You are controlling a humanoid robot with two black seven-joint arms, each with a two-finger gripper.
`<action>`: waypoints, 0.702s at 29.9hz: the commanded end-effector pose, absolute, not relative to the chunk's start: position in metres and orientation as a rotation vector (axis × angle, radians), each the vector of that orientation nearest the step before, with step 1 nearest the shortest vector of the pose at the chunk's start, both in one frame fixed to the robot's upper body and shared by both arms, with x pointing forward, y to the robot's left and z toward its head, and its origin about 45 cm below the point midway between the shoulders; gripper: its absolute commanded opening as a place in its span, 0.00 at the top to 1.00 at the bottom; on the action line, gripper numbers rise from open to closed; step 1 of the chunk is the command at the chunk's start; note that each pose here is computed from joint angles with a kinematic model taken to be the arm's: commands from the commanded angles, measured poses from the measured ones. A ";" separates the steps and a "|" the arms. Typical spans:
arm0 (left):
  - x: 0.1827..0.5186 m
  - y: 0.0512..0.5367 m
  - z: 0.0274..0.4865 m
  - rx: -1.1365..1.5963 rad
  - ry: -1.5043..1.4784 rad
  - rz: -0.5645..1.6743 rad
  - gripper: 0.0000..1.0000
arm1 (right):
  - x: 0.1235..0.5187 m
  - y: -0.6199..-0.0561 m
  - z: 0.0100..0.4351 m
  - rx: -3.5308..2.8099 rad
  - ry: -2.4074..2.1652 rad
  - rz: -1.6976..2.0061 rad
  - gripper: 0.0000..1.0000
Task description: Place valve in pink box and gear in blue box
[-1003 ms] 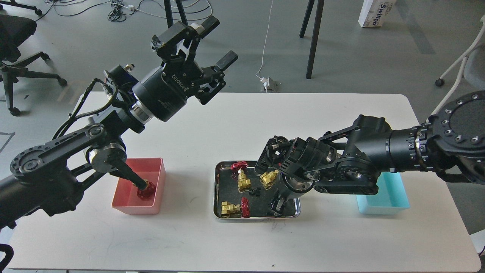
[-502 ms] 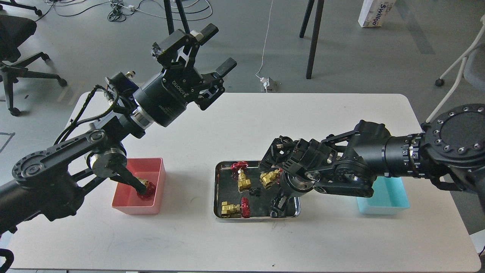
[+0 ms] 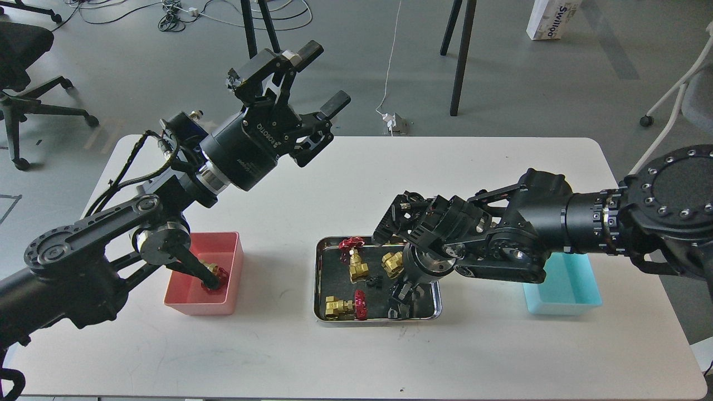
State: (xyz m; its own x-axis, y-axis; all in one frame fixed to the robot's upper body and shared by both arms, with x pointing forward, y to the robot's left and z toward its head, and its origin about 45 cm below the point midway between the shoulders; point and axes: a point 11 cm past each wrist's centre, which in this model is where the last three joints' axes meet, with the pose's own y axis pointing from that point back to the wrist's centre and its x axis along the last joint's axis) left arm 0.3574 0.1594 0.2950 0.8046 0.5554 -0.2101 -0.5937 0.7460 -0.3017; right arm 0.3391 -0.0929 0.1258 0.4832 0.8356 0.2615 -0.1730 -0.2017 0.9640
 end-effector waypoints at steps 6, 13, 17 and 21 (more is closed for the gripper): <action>0.358 0.160 0.289 -0.363 0.122 0.641 0.18 | 0.335 -0.096 0.118 1.506 0.612 1.005 0.54; 0.360 0.159 0.286 -0.363 0.128 0.646 0.18 | 0.333 -0.100 0.113 1.506 0.614 0.992 0.56; 0.360 0.159 0.285 -0.362 0.128 0.647 0.18 | 0.331 -0.101 0.110 1.510 0.614 0.983 0.57; 0.361 0.160 0.282 -0.359 0.134 0.656 0.17 | 0.330 -0.101 0.109 1.512 0.616 0.980 0.59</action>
State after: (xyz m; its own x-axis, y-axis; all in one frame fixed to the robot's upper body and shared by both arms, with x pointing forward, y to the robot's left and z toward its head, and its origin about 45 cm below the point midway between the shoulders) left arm 0.3603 0.1600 0.2838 0.7894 0.5693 -0.2298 -0.6139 0.7358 -0.2861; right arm 0.3312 -0.1012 0.1096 0.5085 0.8276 0.2379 -0.1477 -0.1884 0.9709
